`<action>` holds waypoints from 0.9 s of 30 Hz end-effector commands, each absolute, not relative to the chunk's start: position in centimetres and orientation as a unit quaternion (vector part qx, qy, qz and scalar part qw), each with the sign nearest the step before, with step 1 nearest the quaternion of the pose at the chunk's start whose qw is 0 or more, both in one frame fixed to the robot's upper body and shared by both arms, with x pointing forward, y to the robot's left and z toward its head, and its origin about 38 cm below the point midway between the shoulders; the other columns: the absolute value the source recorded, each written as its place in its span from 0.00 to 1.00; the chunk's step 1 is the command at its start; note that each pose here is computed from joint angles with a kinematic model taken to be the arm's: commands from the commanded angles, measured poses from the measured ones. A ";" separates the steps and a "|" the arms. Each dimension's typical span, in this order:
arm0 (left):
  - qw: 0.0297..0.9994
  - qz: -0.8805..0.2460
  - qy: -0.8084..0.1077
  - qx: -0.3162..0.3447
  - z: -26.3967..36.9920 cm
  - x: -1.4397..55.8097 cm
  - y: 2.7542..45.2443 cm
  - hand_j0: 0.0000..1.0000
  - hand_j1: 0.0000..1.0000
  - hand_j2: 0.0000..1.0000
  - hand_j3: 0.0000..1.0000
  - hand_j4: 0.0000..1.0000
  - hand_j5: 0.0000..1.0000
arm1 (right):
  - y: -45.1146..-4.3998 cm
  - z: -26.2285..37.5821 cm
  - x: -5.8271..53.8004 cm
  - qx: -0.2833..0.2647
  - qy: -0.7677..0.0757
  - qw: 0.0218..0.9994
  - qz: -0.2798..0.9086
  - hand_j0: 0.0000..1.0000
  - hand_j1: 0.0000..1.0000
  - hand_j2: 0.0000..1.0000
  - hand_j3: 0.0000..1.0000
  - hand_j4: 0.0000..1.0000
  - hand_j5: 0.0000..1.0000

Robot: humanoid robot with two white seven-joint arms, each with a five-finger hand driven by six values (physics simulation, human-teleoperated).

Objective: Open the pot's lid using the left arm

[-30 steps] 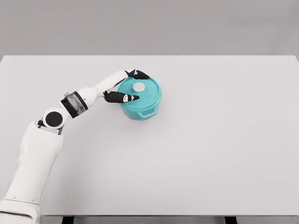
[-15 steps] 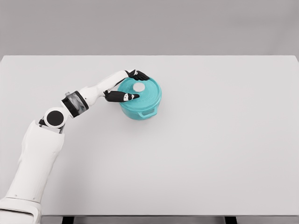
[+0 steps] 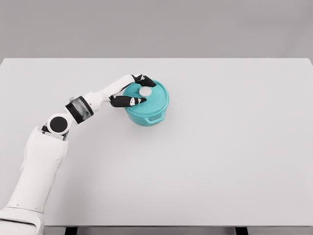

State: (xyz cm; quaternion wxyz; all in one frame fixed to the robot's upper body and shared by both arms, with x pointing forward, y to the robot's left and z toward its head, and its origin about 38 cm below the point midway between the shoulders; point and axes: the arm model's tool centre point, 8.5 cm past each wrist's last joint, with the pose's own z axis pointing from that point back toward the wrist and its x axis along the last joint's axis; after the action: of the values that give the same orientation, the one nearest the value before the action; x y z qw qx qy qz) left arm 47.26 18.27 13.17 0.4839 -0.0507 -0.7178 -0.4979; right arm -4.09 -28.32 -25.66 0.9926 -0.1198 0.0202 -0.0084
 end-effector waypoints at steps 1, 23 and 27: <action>0.485 -0.494 -0.719 -0.053 13.2 47.3 18.3 0.64 0.64 0.64 0.64 0.64 0.64 | -28.3 -25.7 -4.1 -0.120 0.020 0.993 -0.009 1.00 1.00 1.00 1.00 1.00 1.00; 0.481 -0.490 -0.725 -0.049 13.8 47.4 18.6 0.49 0.49 0.49 0.49 0.49 0.49 | -28.3 -25.7 -4.1 -0.120 0.020 0.993 -0.009 1.00 1.00 1.00 1.00 1.00 1.00; 0.477 -0.491 -0.727 -0.047 14.1 47.4 18.6 0.49 0.49 0.49 0.49 0.49 0.49 | -28.3 -25.7 -4.1 -0.120 0.020 0.993 -0.009 1.00 1.00 1.00 1.00 1.00 1.00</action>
State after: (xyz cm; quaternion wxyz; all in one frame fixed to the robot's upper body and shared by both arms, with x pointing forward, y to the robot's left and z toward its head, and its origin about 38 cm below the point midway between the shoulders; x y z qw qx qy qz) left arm 47.37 18.54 13.91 0.4777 -0.0455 -0.7245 -0.4948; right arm -4.09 -28.32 -25.66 0.9926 -0.1198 0.0203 -0.0084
